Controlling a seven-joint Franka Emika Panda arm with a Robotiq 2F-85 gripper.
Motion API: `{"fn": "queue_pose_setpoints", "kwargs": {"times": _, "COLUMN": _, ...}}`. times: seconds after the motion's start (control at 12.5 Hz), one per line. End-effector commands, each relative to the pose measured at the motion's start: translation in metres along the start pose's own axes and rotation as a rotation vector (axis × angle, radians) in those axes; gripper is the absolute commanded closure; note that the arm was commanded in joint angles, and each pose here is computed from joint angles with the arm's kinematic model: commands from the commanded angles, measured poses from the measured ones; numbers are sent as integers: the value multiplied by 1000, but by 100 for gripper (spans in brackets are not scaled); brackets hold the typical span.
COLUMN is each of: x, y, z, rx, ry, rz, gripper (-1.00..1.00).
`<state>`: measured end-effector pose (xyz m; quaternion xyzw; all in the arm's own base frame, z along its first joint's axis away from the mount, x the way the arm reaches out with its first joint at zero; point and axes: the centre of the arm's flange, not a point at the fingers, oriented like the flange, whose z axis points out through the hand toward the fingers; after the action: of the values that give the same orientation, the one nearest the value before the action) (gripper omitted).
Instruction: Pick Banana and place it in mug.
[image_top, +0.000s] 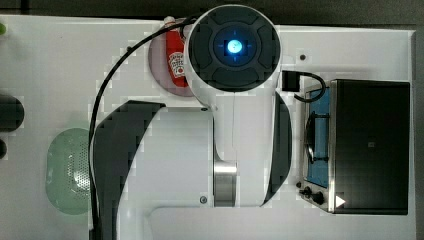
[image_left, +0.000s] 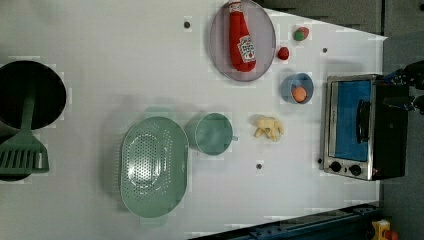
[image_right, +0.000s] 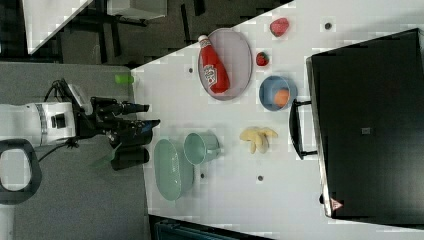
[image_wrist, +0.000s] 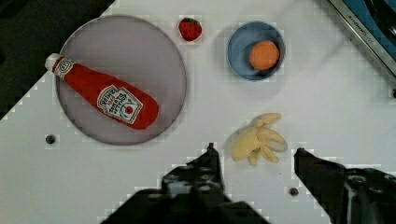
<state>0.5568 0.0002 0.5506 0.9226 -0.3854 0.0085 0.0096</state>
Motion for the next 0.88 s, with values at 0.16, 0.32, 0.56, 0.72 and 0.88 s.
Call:
{"fn": "queue_pose_setpoints", "kwargs": {"times": 0.16, "x": -37, "y": 101, "z": -50, "rx": -7, "ry": -47, "rz": -5, "gripper": -76}}
{"fn": "queue_pose_setpoints", "kwargs": {"times": 0.32, "x": -38, "y": 102, "z": -38, "rx": -24, "ry": -66, "rz": -5, "gripper": -100}}
{"fn": "queue_pose_setpoints", "kwargs": {"times": 0.56, "x": -38, "y": 98, "z": 9, "rx": -51, "ry": -97, "rz": -8, "gripper": -100}}
{"fn": "queue_pose_setpoints", "kwargs": {"times": 0.72, "x": -35, "y": 93, "z": 52, "rx": -55, "ry": -101, "rz": -24, "gripper": -100}}
{"fn": "queue_pose_setpoints", "kwargs": {"times": 0.88, "x": -33, "y": 90, "z": 100, "rx": -54, "ry": -104, "rz": -96, "gripper": -100}}
